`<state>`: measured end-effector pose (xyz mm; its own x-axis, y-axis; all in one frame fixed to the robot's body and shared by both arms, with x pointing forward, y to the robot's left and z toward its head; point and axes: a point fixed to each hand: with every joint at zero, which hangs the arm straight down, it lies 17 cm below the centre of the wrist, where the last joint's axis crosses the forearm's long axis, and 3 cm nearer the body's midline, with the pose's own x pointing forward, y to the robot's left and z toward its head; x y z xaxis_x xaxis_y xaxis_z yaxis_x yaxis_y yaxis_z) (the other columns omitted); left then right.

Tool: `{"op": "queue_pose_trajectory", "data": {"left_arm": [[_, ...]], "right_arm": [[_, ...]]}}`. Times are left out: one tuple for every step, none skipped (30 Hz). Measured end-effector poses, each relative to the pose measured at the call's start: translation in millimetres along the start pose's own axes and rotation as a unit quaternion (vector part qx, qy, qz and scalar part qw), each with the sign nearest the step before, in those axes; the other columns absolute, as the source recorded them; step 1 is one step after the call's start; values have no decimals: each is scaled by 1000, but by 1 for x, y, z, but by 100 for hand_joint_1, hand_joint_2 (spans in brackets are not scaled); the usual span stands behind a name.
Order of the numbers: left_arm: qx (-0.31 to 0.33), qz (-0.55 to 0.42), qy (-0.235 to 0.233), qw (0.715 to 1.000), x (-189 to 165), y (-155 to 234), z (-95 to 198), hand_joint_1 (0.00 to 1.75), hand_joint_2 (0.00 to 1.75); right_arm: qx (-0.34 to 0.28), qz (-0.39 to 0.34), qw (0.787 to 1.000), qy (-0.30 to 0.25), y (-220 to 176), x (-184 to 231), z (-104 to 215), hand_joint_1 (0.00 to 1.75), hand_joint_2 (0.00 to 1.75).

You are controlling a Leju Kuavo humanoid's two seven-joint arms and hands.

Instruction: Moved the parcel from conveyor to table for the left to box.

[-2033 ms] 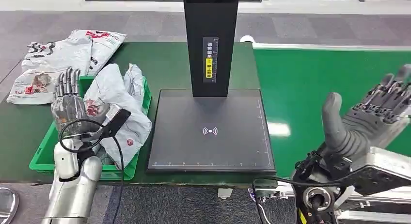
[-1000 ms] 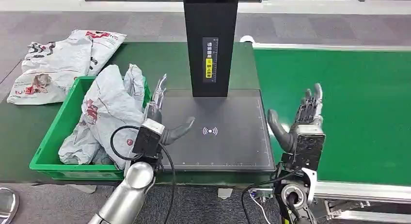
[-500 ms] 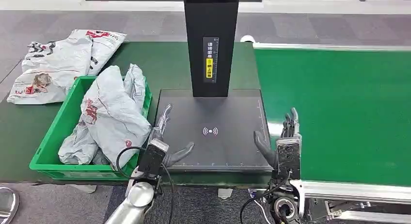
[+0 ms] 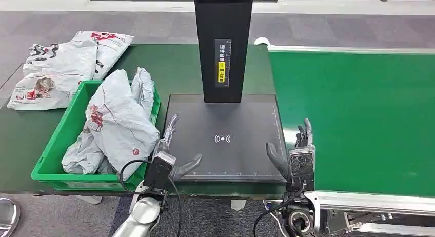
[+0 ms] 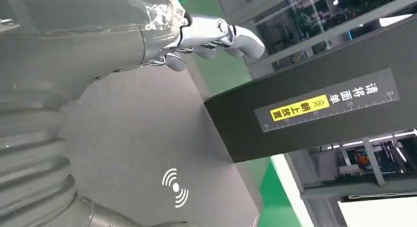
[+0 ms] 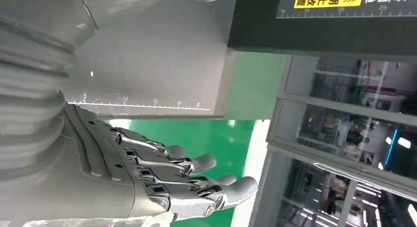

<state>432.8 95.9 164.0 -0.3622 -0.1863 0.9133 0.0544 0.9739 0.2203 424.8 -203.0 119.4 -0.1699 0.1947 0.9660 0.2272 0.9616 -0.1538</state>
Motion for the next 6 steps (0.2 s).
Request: {"op": "queue_pose_trajectory", "data": {"left_arm": [[-1, 0, 0, 1000, 0, 0, 0, 0, 175], [-2, 0, 0, 1000, 0, -1, 0, 0, 175], [-4, 1, 0, 1000, 0, -2, 0, 0, 175], [-6, 2, 0, 1000, 0, -2, 0, 0, 175], [-7, 2, 0, 1000, 0, -2, 0, 0, 175], [-7, 2, 0, 1000, 0, -3, 1, 0, 175]], "right_arm": [[2, 0, 1000, 1, 1, -1, 0, 0, 175], [5, -1, 1000, 2, 2, -1, 1, 0, 175], [6, -1, 1000, 2, 3, -2, 1, 0, 175], [7, -1, 1000, 3, 3, -3, 1, 0, 175], [9, -1, 1000, 4, 4, -4, 1, 0, 175], [9, -1, 1000, 5, 4, -4, 1, 0, 175]]}}
